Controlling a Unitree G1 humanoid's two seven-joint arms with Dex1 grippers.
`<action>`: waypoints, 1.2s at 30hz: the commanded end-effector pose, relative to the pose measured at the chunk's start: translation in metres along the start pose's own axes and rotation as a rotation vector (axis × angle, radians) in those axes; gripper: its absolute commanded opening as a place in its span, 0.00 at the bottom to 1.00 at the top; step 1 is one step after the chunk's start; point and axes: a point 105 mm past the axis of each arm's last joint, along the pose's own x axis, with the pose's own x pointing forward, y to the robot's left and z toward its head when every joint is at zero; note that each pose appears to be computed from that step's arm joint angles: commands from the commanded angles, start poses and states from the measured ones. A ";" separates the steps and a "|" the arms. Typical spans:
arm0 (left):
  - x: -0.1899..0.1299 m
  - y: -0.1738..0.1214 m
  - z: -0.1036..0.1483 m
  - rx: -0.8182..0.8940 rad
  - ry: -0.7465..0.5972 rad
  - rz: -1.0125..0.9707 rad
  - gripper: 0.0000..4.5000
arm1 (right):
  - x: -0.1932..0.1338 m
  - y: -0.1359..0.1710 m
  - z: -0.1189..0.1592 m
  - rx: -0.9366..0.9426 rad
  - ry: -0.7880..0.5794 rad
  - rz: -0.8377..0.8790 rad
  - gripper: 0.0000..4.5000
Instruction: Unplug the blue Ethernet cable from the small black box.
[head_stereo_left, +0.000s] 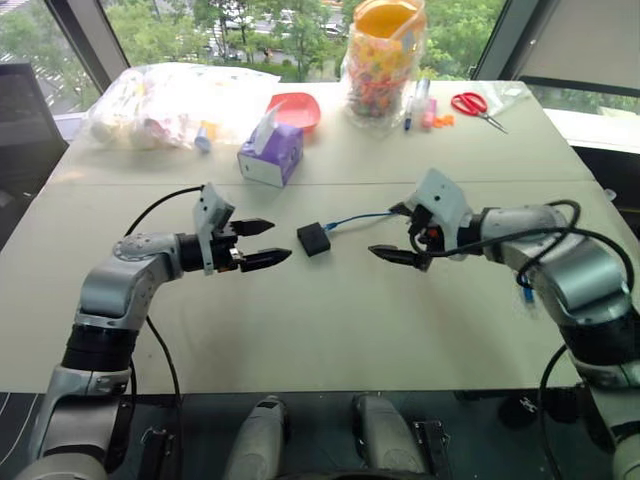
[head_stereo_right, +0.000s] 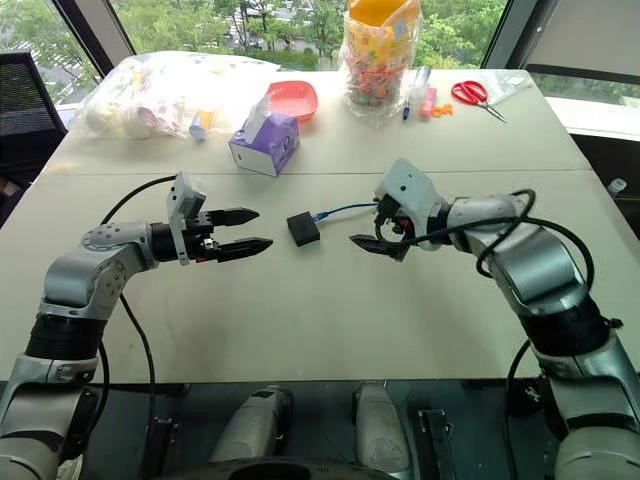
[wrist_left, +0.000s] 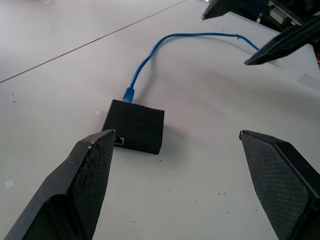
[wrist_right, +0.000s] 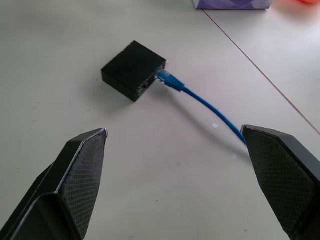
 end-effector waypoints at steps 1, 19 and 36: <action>-0.003 -0.004 0.008 0.036 -0.002 -0.025 0.92 | 0.013 -0.018 0.007 -0.099 0.022 0.022 1.00; -0.020 -0.006 0.011 0.052 -0.021 0.074 0.92 | 0.108 -0.021 0.010 -0.241 0.160 0.235 1.00; -0.023 -0.009 0.011 0.056 -0.029 0.113 0.93 | 0.139 0.014 0.023 -0.272 0.155 0.316 0.59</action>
